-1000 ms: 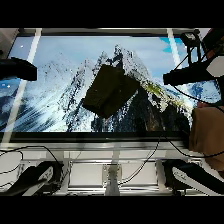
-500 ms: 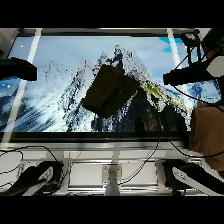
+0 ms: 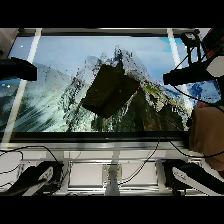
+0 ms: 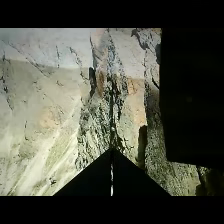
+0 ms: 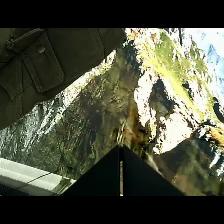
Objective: Fold the clothes and pants, and hang the long-sleeved shirts on hangers.
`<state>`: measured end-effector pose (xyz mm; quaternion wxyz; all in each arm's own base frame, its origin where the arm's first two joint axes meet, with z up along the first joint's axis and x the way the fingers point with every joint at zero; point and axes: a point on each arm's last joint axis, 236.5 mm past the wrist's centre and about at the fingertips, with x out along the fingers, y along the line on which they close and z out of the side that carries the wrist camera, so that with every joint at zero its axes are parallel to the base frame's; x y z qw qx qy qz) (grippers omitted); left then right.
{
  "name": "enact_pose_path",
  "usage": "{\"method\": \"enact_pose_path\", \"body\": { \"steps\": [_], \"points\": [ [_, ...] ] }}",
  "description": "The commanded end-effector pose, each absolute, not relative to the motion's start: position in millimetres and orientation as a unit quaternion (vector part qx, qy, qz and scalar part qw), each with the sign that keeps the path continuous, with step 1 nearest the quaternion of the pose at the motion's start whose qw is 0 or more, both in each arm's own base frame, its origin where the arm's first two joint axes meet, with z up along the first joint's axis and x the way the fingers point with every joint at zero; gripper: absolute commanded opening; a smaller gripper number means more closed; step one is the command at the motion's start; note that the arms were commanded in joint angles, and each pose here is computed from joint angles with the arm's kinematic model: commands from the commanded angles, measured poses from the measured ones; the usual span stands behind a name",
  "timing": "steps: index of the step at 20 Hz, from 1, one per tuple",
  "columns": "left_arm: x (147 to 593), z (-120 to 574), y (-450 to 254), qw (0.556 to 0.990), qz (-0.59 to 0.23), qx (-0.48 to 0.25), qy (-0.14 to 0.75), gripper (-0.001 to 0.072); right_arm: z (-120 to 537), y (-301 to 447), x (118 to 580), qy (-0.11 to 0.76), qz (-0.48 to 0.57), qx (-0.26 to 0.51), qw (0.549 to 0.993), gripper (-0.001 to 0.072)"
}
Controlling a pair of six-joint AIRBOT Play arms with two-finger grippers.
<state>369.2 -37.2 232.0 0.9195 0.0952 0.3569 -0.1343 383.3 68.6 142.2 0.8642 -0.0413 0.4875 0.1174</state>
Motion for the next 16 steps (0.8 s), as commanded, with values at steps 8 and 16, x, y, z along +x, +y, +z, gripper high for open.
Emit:
{"method": "enact_pose_path", "body": {
  "steps": [8,16],
  "points": [
    [369,232,-37,0.920,-0.134,0.095,0.356,0.0025,142,69,383,0.487,0.118,-0.041,0.864,0.0011],
    [382,204,-32,0.904,-0.131,0.097,0.395,0.0025,143,69,384,0.487,0.118,-0.041,0.865,0.0010]
  ]
}}
